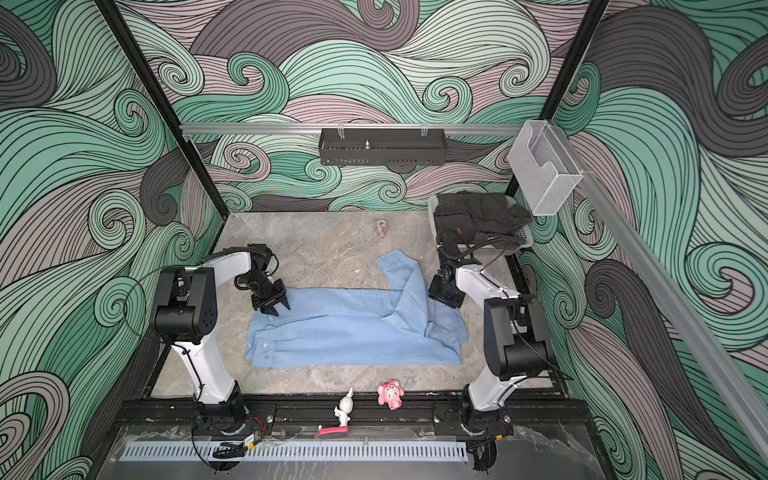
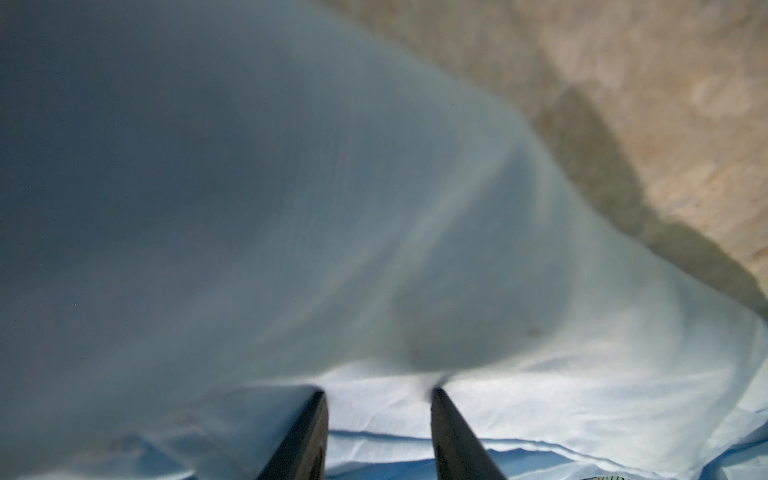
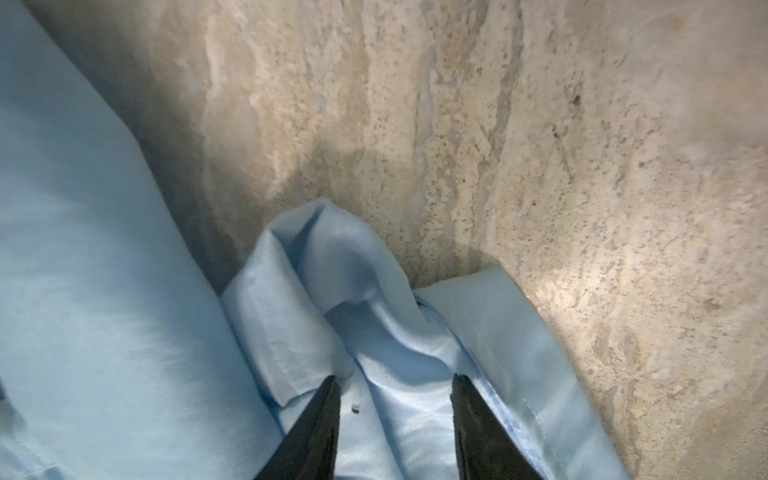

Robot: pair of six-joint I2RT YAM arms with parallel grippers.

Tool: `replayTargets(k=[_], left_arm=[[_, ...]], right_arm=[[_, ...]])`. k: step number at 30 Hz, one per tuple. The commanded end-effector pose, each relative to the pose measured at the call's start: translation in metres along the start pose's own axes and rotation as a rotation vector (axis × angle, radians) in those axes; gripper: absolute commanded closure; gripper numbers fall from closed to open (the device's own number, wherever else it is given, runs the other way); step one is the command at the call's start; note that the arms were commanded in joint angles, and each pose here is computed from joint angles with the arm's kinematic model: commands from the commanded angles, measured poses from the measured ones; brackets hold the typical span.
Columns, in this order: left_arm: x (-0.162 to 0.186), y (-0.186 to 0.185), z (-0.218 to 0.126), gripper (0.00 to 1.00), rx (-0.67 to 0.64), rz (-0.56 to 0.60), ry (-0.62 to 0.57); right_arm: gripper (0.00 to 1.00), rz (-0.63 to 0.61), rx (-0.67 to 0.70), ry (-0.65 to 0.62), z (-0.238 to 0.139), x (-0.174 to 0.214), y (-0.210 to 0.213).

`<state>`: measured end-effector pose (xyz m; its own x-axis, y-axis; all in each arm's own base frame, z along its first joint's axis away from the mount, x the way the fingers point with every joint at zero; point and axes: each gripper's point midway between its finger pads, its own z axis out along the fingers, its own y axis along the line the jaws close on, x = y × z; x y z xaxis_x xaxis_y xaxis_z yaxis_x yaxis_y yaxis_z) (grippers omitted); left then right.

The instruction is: Fold and stack the long sleeve shirts

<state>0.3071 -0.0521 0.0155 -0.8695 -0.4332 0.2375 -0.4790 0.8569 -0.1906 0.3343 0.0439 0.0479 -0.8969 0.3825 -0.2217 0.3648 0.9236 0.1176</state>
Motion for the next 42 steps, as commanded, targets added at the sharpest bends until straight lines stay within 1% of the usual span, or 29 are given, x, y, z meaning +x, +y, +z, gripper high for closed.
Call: replayTargets(k=[1, 4, 8, 12, 14, 16, 17, 20, 21, 23, 25, 28, 30, 31, 32, 34, 36, 39, 42], left_arm=[[-0.015, 0.013, 0.009, 0.57, -0.056, 0.001, -0.021], [-0.019, 0.009, 0.006, 0.58, -0.046, 0.004, -0.027], [-0.022, 0.005, 0.009, 0.59, -0.040, 0.001, -0.011], [-0.025, 0.004, 0.007, 0.59, -0.041, 0.003, -0.020], [-0.027, 0.005, 0.006, 0.59, -0.047, 0.003, -0.021], [-0.029, 0.007, 0.006, 0.59, -0.052, -0.005, -0.022], [-0.029, 0.011, 0.007, 0.59, -0.058, -0.014, -0.020], [-0.032, 0.027, 0.010, 0.60, -0.077, -0.051, -0.012], [-0.033, 0.032, 0.010, 0.60, -0.077, -0.067, -0.009], [-0.035, 0.038, 0.011, 0.60, -0.076, -0.087, -0.002], [-0.037, 0.039, 0.011, 0.61, -0.075, -0.090, 0.002], [-0.036, 0.037, 0.013, 0.61, -0.063, -0.090, 0.010], [-0.037, 0.033, 0.011, 0.61, -0.045, -0.083, 0.009], [-0.037, 0.029, 0.007, 0.61, -0.027, -0.077, 0.001], [-0.037, 0.024, 0.002, 0.60, -0.005, -0.067, -0.012], [-0.037, 0.013, -0.017, 0.56, 0.024, -0.032, -0.058], [-0.035, -0.001, -0.043, 0.52, 0.038, 0.031, -0.123], [-0.025, -0.028, -0.079, 0.48, 0.070, 0.133, -0.213], [-0.015, -0.049, -0.097, 0.48, 0.121, 0.169, -0.259]], right_arm=[[0.50, -0.025, 0.051, -0.060, -0.019, -0.008, -0.011], [0.47, -0.041, 0.102, -0.092, -0.021, -0.014, -0.021], [0.48, -0.055, 0.120, -0.016, 0.000, -0.017, -0.019], [0.51, -0.073, 0.111, 0.079, 0.025, -0.012, -0.011], [0.53, -0.076, 0.123, 0.099, 0.033, -0.011, -0.013], [0.58, -0.065, 0.141, 0.104, 0.037, -0.012, -0.020], [0.63, -0.056, 0.154, 0.106, 0.038, -0.013, -0.025], [0.86, -0.036, 0.189, 0.110, 0.039, -0.015, -0.044], [0.92, -0.027, 0.195, 0.112, 0.039, -0.016, -0.049], [0.95, -0.014, 0.193, 0.118, 0.040, -0.017, -0.056], [0.96, -0.017, 0.185, 0.115, 0.040, -0.020, -0.055], [0.95, -0.021, 0.136, 0.116, 0.040, -0.024, -0.044], [0.91, -0.026, 0.100, 0.118, 0.036, -0.026, -0.035], [0.85, -0.032, 0.082, 0.111, 0.030, -0.028, -0.031], [0.75, -0.037, 0.069, 0.095, 0.022, -0.030, -0.027], [0.67, -0.050, 0.061, 0.060, 0.004, -0.033, -0.024], [0.57, -0.065, 0.055, 0.009, -0.019, -0.036, -0.023], [0.53, -0.078, -0.003, -0.074, -0.047, -0.044, -0.011], [0.51, -0.115, -0.070, -0.098, -0.059, -0.055, 0.017]])
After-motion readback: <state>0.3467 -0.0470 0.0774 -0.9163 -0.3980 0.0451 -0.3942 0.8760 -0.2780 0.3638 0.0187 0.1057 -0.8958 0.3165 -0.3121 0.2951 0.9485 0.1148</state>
